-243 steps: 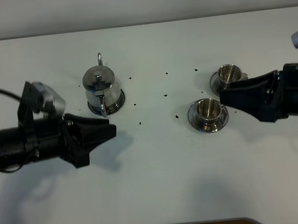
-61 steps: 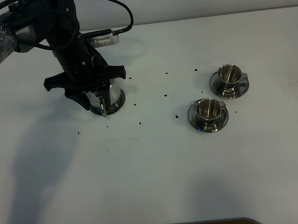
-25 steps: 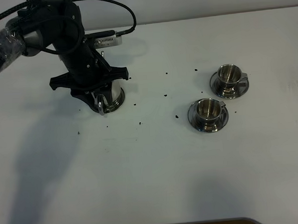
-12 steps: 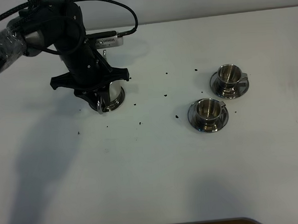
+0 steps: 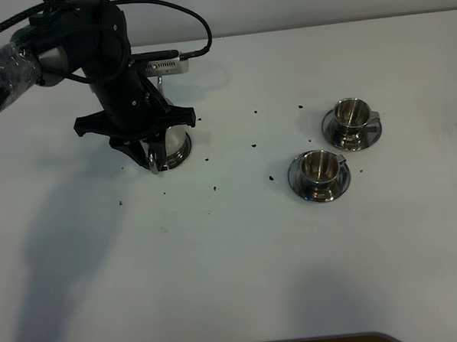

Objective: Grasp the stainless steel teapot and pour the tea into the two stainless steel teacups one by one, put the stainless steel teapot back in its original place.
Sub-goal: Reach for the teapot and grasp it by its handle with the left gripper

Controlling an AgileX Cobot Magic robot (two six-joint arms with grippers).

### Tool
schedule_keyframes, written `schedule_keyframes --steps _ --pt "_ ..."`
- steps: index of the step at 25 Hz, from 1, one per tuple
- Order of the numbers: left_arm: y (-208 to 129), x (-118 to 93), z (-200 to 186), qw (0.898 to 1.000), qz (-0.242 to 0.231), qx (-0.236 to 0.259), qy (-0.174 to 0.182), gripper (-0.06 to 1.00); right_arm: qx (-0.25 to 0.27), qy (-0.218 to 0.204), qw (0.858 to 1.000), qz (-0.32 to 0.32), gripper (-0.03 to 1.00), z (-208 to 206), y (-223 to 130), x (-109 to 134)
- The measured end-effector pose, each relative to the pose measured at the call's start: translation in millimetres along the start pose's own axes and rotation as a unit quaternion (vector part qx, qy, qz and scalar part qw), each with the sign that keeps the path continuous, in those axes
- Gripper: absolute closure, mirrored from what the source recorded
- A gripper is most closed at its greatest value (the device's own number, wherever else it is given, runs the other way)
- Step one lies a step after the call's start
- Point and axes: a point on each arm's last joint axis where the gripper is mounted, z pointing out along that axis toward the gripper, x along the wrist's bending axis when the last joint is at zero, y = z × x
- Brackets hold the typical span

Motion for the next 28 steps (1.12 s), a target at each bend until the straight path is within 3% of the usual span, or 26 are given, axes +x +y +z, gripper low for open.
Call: schedule_keyframes --steps 28 --pt "3.6 1.5 12.9 1.000 0.024 0.005 0.009 0.54 0.000 0.000 1.000 0.000 0.55 0.0 0.0 0.0"
